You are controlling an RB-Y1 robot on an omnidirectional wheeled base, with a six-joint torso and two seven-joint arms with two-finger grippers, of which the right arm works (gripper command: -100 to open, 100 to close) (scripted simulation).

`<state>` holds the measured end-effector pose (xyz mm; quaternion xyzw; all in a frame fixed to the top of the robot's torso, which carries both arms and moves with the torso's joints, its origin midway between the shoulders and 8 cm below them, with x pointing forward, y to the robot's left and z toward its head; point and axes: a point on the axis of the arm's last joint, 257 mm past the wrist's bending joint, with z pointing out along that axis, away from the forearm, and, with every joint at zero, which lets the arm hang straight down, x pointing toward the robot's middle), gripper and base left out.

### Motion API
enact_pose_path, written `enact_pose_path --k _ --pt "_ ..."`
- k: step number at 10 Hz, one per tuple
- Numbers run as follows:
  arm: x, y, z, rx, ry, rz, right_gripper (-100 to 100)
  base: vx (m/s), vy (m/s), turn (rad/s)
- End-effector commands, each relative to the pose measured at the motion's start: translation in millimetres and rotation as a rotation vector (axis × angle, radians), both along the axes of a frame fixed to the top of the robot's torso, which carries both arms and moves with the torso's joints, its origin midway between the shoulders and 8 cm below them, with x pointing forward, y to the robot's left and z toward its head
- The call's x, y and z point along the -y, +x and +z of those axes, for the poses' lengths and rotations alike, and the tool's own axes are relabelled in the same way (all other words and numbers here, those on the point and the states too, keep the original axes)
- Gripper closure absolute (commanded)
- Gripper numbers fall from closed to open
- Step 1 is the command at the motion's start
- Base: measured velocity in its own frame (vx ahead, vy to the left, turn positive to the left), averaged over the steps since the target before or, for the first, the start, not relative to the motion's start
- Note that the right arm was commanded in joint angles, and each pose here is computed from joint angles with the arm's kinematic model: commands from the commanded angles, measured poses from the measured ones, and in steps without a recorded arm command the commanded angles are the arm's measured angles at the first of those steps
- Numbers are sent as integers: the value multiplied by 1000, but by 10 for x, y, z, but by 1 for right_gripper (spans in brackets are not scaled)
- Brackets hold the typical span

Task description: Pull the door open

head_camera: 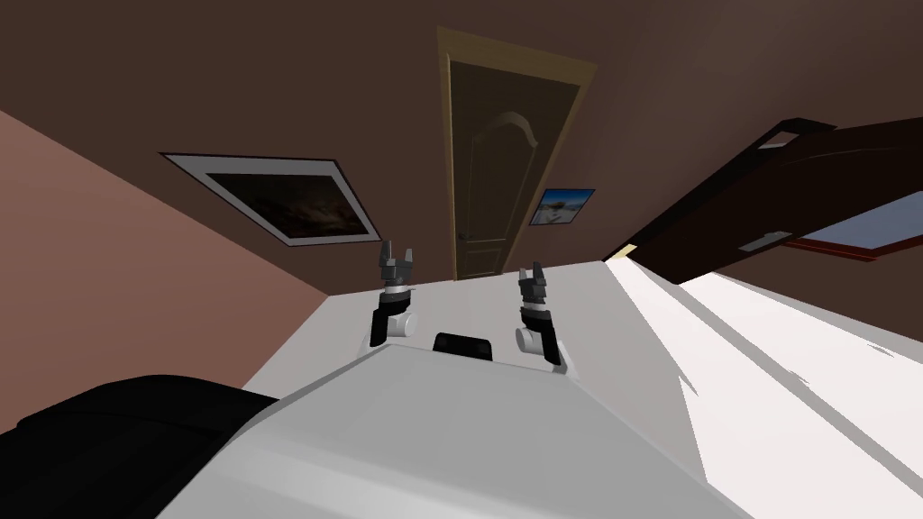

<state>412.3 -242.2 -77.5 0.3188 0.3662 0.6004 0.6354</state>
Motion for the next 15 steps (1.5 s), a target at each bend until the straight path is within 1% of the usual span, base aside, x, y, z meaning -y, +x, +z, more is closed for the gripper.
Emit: enact_pose_path --k 1,8,15 --pt "-56 36 -95 -12 6 23 -100 109 67 -21" --pt "-269 219 -515 -71 21 119 -100 93 64 -22" --pt "-443 366 -969 -141 26 209 -100 98 73 -24"
